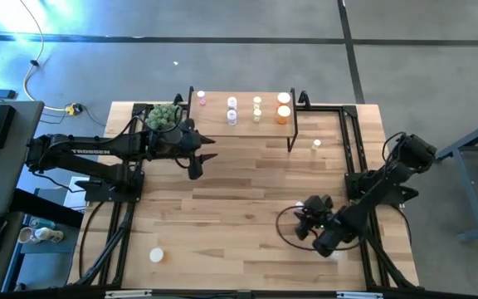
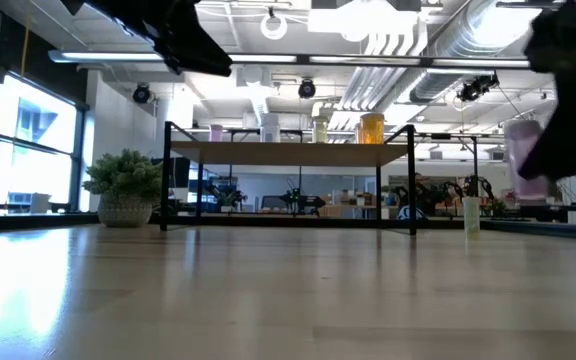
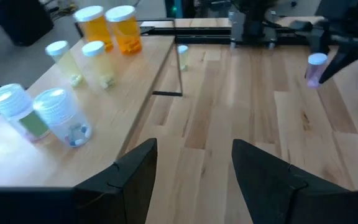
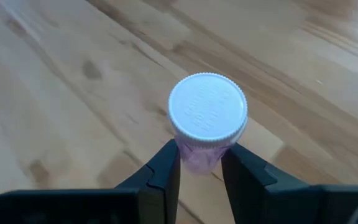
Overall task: Pick and place medicine bottles onto shelf by color
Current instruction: Put the top pink bottle on the shelf aligned with the other pink pill bottle
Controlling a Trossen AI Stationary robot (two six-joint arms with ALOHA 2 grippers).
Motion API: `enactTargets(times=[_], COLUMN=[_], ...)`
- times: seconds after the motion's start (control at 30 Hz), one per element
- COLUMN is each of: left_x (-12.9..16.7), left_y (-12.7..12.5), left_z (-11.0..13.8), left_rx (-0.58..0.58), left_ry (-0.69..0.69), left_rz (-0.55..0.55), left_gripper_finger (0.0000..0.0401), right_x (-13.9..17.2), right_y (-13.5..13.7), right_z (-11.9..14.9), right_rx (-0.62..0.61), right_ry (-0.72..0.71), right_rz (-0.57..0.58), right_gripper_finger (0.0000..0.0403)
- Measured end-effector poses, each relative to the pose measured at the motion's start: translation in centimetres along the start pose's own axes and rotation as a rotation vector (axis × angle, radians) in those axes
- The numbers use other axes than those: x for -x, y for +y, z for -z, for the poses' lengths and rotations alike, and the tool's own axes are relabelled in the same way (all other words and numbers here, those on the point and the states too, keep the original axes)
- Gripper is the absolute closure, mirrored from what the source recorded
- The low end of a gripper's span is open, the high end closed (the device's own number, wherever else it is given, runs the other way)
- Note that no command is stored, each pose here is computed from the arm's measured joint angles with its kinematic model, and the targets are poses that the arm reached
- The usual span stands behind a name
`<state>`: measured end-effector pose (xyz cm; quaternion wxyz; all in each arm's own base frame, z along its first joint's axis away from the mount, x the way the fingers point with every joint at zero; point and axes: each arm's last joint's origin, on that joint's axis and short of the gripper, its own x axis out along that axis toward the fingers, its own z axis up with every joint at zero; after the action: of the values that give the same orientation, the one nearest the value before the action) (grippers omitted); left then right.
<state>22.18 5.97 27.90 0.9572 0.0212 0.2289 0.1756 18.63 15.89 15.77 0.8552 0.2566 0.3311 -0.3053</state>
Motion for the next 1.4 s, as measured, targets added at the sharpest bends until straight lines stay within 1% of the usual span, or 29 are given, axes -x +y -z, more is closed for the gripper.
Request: enactTargets(times=[0.17, 0.27, 0.37, 0.47, 0.57, 0.73, 0.93, 1.1, 1.2, 1.4], left_x=[0.0, 0.0, 0.0, -0.3, -0.8, -2.3, -4.2, -5.6, -6.5, -8.1], left_y=[-0.2, -0.4, -0.5, -0.7, -0.9, -1.4, -1.9, -2.1, -2.2, -2.5], left_z=[0.0, 0.0, 0.0, 0.1, 0.2, 0.0, -0.1, -0.3, -0.3, -0.2], left_rx=[-0.020, -0.020, -0.020, -0.048, -0.075, -0.079, -0.068, -0.035, -0.025, 0.000], left_ry=[-0.005, -0.008, -0.010, -0.003, -0.005, -0.045, -0.092, -0.152, -0.182, -0.243], left_rz=[0.080, 0.123, 0.168, 0.209, 0.217, 0.225, 0.228, 0.224, 0.222, 0.219], left_gripper_finger=[0.0201, 0.0201, 0.0201, 0.0201, 0.0201, 0.0201, 0.0201, 0.0201, 0.0201, 0.0201], right_x=[-0.3, -0.4, -0.8, -1.2, -1.9, -3.2, -4.5, -5.2, -5.5, -6.0], right_y=[2.4, 3.5, 4.3, 5.0, 5.3, 4.8, 3.9, 3.6, 3.3, 2.6], right_z=[-3.4, -5.4, -7.4, -9.4, -11.3, -13.9, -16.1, -17.6, -18.3, -19.2], right_rx=[0.063, 0.103, 0.145, 0.181, 0.209, 0.230, 0.254, 0.288, 0.303, 0.308], right_ry=[0.019, 0.003, -0.023, -0.037, -0.050, -0.061, -0.079, -0.119, -0.145, -0.149], right_rz=[-0.026, -0.044, -0.061, -0.099, -0.130, -0.141, -0.148, -0.177, -0.174, -0.158], right_gripper_finger=[0.0312, 0.0312, 0.0312, 0.0312, 0.0312, 0.0312, 0.0312, 0.0312, 0.0312, 0.0312])
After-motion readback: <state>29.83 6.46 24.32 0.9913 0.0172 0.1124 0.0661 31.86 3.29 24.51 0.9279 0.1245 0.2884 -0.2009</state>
